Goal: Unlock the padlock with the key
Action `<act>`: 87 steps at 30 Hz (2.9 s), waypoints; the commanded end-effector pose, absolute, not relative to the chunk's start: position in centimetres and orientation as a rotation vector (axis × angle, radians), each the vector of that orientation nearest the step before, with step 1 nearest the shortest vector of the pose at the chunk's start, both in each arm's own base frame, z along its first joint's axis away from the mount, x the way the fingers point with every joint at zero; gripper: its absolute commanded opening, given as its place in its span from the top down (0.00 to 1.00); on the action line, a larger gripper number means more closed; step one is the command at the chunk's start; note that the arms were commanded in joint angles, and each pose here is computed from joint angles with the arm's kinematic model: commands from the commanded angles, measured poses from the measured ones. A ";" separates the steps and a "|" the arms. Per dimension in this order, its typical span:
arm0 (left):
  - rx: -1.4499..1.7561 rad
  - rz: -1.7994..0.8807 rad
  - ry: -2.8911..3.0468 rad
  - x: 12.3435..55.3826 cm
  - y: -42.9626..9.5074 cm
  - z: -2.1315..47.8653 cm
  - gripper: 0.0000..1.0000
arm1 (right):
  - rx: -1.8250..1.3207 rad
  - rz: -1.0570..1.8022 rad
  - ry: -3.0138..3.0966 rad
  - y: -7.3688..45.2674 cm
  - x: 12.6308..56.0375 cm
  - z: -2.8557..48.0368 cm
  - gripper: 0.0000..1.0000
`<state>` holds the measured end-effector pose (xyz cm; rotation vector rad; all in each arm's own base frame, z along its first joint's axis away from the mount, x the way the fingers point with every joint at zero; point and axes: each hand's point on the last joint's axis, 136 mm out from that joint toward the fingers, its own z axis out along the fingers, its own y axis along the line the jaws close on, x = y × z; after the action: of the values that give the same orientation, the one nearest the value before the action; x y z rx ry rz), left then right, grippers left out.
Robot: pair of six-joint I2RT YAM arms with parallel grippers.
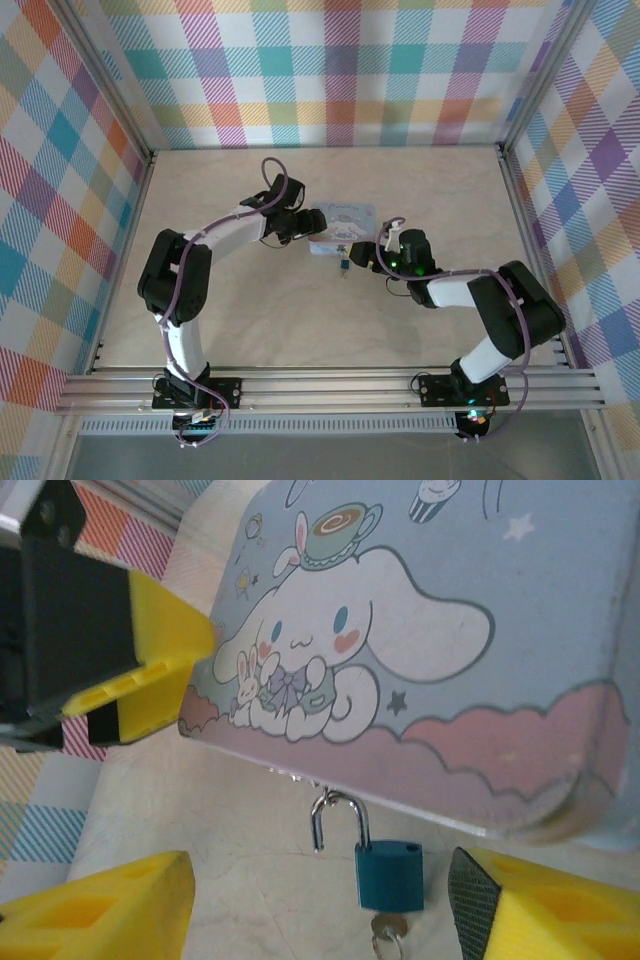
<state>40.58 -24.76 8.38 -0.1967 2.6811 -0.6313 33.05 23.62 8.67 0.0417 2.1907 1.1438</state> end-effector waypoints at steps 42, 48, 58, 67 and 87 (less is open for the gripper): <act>-0.305 -0.534 2.734 33.0 -21.5 6.0 0.25 | -0.420 1.362 2.181 28.1 32.2 7.4 0.28; -0.303 -0.537 2.734 33.0 -21.8 6.0 0.25 | -0.439 1.381 2.199 28.5 32.1 6.4 0.29; -0.299 -0.528 2.738 32.7 -22.0 5.9 0.25 | -0.510 1.453 2.178 30.1 31.9 6.4 0.35; -0.294 -0.526 2.736 32.6 -22.0 6.0 0.25 | -0.514 1.469 2.175 30.0 31.4 6.3 0.43; -0.295 -0.521 2.741 32.4 -21.9 5.9 0.25 | -0.515 1.404 2.201 29.0 30.7 6.0 0.62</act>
<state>35.06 -22.89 7.85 -0.2914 2.6328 -0.6058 31.22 29.07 5.11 -0.4638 2.2275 1.4078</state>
